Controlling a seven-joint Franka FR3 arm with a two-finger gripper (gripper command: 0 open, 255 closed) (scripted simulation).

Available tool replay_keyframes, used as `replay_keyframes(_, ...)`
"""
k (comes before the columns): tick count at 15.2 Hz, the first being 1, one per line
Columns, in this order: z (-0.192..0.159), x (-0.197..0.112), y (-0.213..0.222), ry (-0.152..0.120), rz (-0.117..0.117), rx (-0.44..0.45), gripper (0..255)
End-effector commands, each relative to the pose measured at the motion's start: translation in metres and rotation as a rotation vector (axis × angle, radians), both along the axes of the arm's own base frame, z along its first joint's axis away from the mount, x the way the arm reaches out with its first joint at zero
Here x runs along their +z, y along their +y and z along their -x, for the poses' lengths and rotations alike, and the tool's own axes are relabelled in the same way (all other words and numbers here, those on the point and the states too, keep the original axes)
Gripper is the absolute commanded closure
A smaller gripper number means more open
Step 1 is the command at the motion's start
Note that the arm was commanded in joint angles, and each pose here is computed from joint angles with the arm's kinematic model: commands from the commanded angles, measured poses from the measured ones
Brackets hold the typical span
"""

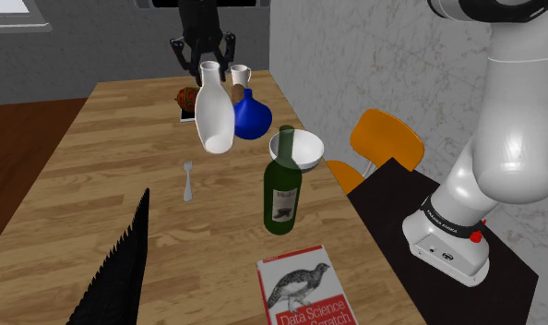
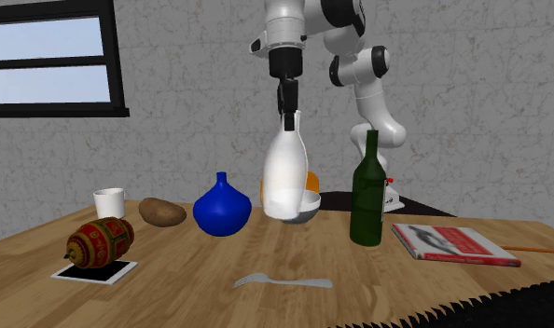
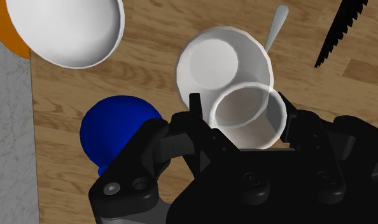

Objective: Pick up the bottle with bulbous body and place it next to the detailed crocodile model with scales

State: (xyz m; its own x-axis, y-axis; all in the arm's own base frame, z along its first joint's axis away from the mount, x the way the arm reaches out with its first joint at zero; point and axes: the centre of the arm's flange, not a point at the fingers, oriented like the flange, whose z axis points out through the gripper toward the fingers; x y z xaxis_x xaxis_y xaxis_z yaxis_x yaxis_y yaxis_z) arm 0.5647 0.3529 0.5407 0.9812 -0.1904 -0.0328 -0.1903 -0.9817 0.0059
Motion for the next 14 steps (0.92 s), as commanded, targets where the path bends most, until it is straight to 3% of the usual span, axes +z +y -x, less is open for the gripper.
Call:
replay_keyframes(1,0.0,0.012,-0.001,0.0,0.0,0.0,255)
replay_keyframes(14,0.0,0.081,-0.001,0.0,0.0,0.0,255)
